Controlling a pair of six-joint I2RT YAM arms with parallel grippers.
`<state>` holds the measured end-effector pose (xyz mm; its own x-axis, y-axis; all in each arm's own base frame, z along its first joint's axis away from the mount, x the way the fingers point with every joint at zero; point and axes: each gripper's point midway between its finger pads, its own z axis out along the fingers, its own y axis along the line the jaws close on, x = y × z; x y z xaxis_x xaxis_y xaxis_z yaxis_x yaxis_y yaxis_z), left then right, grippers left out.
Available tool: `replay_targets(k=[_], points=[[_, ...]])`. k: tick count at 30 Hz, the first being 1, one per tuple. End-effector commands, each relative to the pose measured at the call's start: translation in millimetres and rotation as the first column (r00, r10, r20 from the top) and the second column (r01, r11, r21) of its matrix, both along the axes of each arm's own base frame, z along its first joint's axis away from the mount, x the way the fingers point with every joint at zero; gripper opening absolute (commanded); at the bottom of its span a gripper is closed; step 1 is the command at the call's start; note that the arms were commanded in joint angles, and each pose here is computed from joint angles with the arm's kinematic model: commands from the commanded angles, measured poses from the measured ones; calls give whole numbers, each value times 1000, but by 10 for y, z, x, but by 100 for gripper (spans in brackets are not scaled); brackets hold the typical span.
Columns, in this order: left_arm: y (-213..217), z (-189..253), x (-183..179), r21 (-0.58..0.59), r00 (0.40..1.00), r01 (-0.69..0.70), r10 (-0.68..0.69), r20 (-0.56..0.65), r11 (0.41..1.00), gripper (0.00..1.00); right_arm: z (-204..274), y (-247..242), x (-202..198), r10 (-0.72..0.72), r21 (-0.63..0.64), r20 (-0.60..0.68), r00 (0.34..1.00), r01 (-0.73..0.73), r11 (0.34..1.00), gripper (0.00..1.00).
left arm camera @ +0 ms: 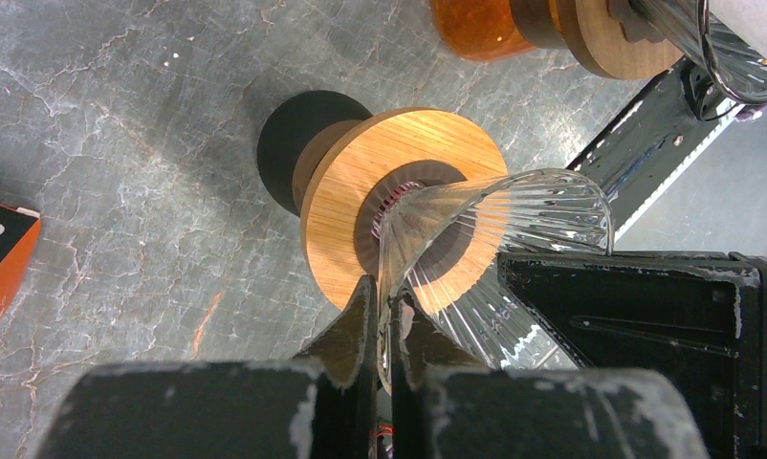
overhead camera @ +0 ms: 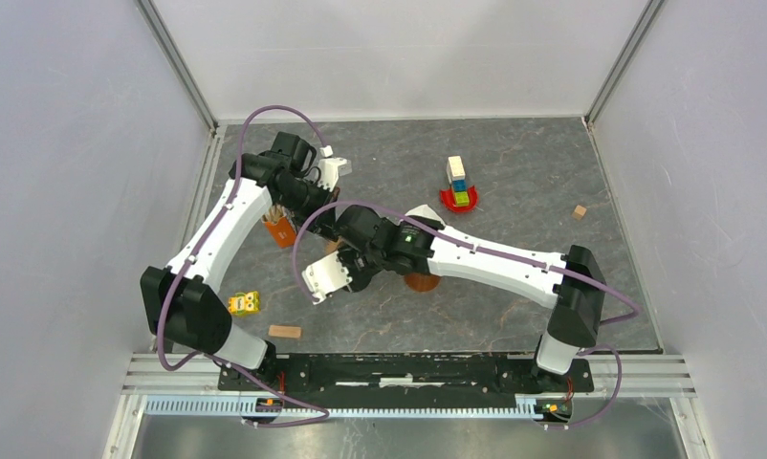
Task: Place the coffee filter in the dripper
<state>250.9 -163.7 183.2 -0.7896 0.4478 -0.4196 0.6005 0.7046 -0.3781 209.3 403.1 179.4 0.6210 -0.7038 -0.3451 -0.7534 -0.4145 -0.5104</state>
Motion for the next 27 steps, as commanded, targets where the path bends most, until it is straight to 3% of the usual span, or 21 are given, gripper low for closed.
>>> replay_targets(k=[1, 27], points=[[79, -446, -29, 98, 996, 19, -10, -93, 995, 2, -557, -191, -65, -43, -113, -152, 987, 26, 993, 0], [46, -660, -122, 133, 991, 49, -32, -131, 990, 2, -874, -385, -15, -84, -157, -208, 975, 52, 986, 0]])
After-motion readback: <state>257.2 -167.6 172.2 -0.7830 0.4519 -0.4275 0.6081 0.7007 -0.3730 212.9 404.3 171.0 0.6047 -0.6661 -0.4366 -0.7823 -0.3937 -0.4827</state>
